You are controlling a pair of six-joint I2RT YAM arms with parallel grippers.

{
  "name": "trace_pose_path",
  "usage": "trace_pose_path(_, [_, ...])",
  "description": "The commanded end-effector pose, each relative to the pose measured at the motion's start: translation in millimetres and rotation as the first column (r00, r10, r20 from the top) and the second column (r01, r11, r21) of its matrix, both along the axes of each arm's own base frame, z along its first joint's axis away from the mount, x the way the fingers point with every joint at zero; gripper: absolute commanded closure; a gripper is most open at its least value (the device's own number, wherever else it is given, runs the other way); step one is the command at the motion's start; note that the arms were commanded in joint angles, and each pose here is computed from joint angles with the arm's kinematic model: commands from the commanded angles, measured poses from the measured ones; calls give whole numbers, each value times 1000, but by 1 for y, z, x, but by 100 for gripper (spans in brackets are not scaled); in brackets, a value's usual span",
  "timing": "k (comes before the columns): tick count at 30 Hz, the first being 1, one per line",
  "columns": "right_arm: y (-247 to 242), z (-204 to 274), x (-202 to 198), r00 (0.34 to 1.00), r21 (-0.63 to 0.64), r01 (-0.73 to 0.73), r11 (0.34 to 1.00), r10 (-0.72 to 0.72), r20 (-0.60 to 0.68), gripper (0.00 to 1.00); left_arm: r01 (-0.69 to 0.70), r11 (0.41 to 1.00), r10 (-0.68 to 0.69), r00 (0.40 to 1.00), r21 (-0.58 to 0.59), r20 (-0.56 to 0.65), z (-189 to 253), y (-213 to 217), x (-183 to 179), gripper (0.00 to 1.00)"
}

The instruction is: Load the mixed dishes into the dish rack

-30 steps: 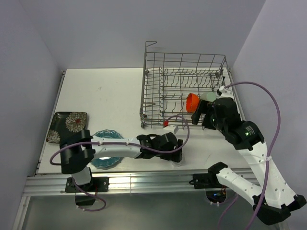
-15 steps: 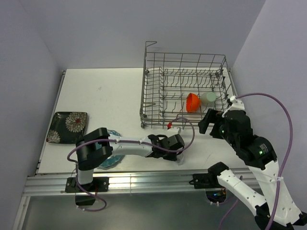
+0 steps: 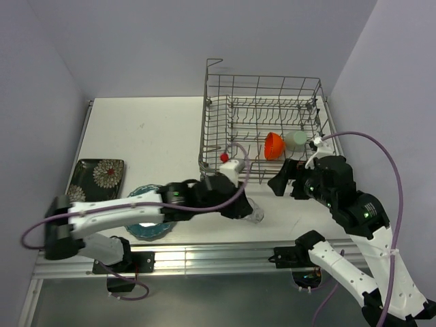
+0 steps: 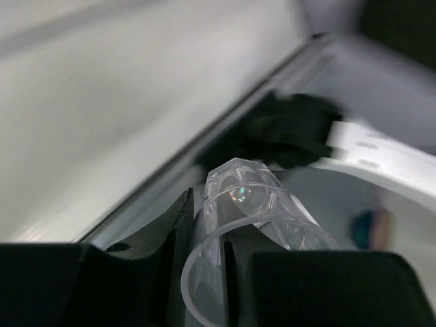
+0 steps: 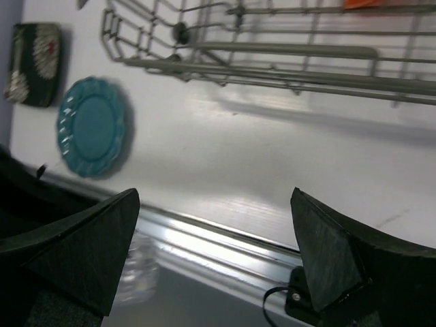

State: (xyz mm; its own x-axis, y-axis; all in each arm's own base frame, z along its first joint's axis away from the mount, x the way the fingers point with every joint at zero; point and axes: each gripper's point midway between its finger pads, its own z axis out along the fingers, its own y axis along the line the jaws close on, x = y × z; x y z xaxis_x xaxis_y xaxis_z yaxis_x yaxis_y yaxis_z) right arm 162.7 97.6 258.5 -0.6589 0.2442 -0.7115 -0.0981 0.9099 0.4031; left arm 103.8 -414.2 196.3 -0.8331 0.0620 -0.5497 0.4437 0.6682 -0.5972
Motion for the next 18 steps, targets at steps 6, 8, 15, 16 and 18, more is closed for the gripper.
trace_pose_path(6, [78, 49, -27, 911, 289, -412, 864, 391, 130, 1, 162, 880, -130, 986, -447, 101, 117, 54, 2, 100])
trace_pose_path(8, [91, 60, -38, 869, 345, -494, 798, 467, 164, 1, 161, 851, -122, 986, -499, 111, 120, 64, 9, 100])
trace_pose_path(15, [115, 95, -71, 742, 502, -660, 560, 590, 318, 4, 178, 798, -149, 984, -575, 98, 125, 82, 1, 100])
trace_pose_path(16, [117, 98, -71, 730, 501, -673, 544, 595, 335, 4, 193, 781, -158, 981, -594, 111, 130, 82, 0, 100])
trace_pose_path(18, [118, 94, -71, 729, 515, -670, 534, 606, 320, 4, 201, 759, -170, 979, -619, 110, 136, 81, -2, 100])
